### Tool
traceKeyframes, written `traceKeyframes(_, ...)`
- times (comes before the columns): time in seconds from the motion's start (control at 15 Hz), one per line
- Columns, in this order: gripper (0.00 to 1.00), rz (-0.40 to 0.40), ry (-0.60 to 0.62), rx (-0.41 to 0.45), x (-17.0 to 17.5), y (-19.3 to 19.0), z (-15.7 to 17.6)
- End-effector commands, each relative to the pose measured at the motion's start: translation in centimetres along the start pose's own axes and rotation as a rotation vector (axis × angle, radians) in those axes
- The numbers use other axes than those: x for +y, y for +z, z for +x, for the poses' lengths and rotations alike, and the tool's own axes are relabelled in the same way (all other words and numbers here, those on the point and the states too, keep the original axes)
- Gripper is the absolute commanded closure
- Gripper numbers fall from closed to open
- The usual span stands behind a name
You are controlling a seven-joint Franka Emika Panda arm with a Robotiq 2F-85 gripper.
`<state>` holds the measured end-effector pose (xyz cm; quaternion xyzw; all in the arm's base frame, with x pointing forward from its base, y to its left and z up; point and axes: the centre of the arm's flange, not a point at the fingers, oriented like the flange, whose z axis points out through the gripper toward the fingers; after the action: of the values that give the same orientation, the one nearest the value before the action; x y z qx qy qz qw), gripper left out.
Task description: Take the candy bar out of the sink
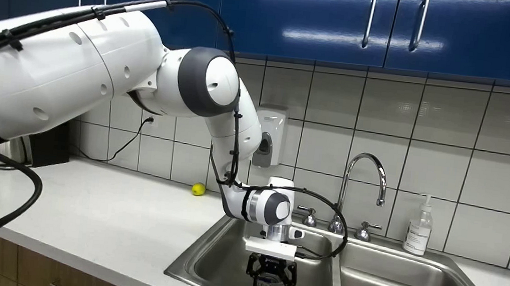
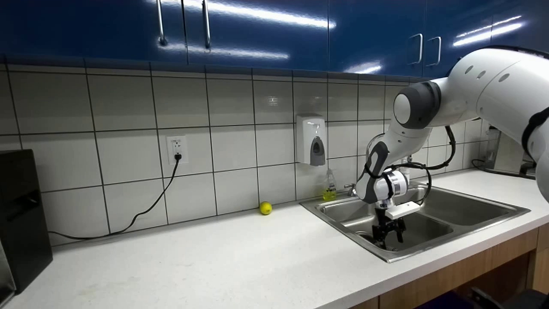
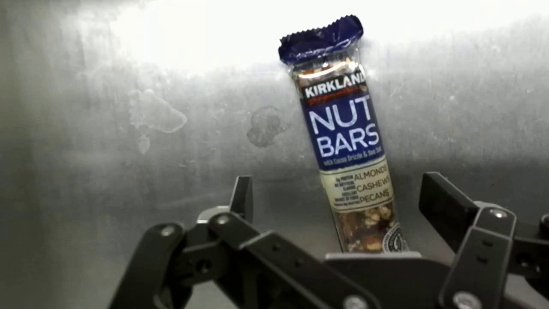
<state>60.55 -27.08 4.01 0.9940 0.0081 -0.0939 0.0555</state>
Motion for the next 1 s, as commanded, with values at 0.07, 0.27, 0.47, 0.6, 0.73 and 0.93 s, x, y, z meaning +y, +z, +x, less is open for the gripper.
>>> traceKeyframes(0.07, 0.00, 0.001, -0.045, 0.032, -0.05, -0.09, -0.34)
traceKeyframes(0.27, 0.00, 0.004, -0.054, 0.031, -0.18, 0.04, -0.37)
traceKeyframes(0.47, 0.34, 0.013, -0.061, 0.024, -0.26, 0.23, -0.31)
traceKeyframes(0.6, 0.51, 0.021, -0.068, 0.021, -0.37, 0.35, -0.27)
traceKeyframes(0.73, 0.67, 0.028, -0.073, 0.018, -0.46, 0.55, -0.20)
traceKeyframes(0.93, 0.88, 0.042, -0.081, 0.015, -0.85, 0.74, -0.04)
